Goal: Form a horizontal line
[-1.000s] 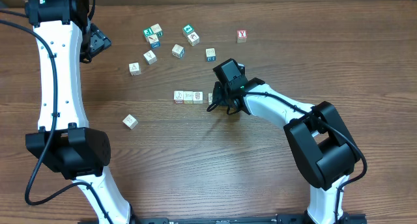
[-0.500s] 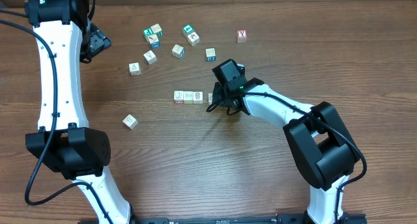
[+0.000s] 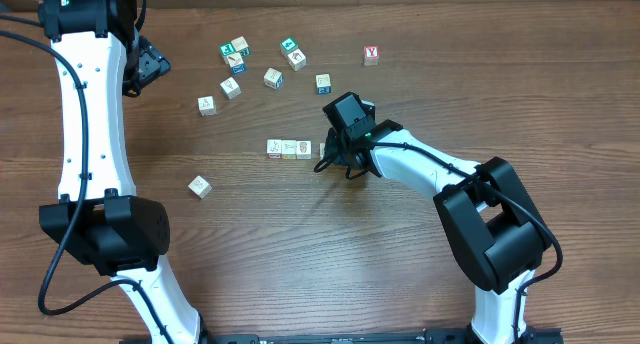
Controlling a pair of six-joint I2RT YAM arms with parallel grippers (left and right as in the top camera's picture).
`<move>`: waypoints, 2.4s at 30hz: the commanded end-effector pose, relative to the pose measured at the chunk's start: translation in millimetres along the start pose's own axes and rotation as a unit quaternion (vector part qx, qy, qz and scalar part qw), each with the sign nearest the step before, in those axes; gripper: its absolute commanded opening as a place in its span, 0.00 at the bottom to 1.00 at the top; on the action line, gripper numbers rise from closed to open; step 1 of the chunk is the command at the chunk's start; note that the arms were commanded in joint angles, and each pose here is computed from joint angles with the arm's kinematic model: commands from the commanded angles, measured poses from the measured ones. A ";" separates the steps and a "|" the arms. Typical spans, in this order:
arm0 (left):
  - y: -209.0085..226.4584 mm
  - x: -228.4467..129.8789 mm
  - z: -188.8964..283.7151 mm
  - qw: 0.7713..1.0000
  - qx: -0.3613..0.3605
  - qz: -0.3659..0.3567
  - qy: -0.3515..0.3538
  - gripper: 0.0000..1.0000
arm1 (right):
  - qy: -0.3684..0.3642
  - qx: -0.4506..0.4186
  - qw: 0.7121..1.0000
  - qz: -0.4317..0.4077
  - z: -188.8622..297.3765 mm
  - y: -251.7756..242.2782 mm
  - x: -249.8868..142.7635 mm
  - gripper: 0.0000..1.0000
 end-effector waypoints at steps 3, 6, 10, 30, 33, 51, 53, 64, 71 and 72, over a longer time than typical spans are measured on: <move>-1.1 0.3 7.0 1.000 -0.009 -0.011 -0.006 1.00 | 0.035 0.008 0.999 0.001 -14.9 1.5 -20.3 0.04; -1.1 0.3 7.0 1.000 -0.009 -0.011 -0.006 1.00 | 0.031 0.010 0.999 0.001 -15.0 2.4 -18.7 0.04; -1.1 0.3 7.0 1.000 -0.009 -0.011 -0.006 1.00 | 0.029 0.011 0.999 -0.011 -15.1 3.1 -17.5 0.04; -1.1 0.3 7.0 1.000 -0.009 -0.011 -0.006 1.00 | 0.094 0.002 0.995 -0.040 -12.3 -5.2 -40.8 0.04; -1.1 0.3 7.0 1.000 -0.009 -0.011 -0.006 1.00 | 0.106 0.000 0.994 -0.040 -11.3 -6.2 -45.5 0.04; -1.1 0.3 7.0 1.000 -0.009 -0.011 -0.006 1.00 | 0.099 0.029 0.994 -0.041 -12.0 3.1 -40.6 0.04; -1.1 0.3 7.0 1.000 -0.009 -0.011 -0.006 1.00 | 0.097 0.031 0.994 -0.041 -12.1 3.7 -39.7 0.04; -1.1 0.3 7.0 1.000 -0.009 -0.011 -0.006 1.00 | 0.133 0.035 0.990 -0.031 -8.7 11.3 -57.8 0.04; -1.1 0.3 7.0 1.000 -0.009 -0.011 -0.006 1.00 | 0.125 0.034 0.991 -0.024 -9.2 15.6 -57.5 0.04; -1.1 0.3 7.0 1.000 -0.009 -0.011 -0.006 1.00 | 0.125 0.034 0.991 -0.024 -9.2 15.5 -57.6 0.04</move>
Point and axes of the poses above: each gripper's point midway between its finger pads, its own z axis back along the fingers, its own y axis along the line the jaws close on, x = y × z, the point moved 4 cm from there along z, back along the fingers, and after that the axes turned 13 degrees about z, right-handed, at the moved point
